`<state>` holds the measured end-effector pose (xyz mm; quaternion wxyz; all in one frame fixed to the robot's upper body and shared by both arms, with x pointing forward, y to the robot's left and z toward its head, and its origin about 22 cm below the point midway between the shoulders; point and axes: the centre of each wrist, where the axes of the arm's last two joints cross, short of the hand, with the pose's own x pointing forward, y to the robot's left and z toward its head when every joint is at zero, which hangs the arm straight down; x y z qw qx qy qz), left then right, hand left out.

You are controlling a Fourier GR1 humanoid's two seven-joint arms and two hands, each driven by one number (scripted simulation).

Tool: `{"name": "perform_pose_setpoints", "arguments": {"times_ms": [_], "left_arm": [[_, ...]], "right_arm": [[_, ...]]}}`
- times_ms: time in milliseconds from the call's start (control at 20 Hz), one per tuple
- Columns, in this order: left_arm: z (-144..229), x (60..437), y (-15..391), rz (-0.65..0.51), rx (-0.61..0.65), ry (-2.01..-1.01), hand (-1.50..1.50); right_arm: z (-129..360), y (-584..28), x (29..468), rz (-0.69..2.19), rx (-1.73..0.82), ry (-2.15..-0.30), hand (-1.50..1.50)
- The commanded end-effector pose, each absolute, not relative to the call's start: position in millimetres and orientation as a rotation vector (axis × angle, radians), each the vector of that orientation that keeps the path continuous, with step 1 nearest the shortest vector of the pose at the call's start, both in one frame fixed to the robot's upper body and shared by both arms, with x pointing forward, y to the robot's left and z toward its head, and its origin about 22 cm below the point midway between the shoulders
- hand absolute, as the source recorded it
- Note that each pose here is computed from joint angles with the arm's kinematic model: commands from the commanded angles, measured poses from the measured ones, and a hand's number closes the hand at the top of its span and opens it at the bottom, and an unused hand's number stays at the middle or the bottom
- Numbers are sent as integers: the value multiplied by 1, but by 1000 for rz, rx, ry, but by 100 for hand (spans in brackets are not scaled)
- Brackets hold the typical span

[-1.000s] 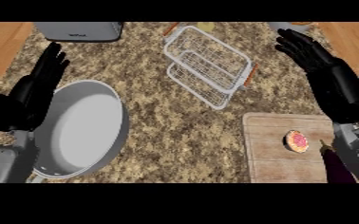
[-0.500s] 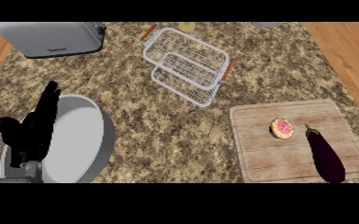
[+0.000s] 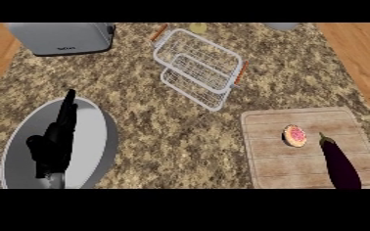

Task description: Pick the eggplant from the cutting board and place it in the tiered basket

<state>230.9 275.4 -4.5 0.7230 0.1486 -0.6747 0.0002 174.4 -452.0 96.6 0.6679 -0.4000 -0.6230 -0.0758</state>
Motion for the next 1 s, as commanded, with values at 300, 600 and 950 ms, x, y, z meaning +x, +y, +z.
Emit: {"name": "perform_pose_setpoints", "arguments": {"times_ms": [300,600,950], "left_arm": [[-41,208,256,2,287,-1309,0],[-39,204,252,-16,257,-1315,0],[-34,214,249,-31,241,-1304,0]], "right_arm": [[131,-436,148,366,-965,-919,-150],[148,-401,153,398,-1103,-777,-150],[139,-366,151,403,-1138,-691,-150]]}}
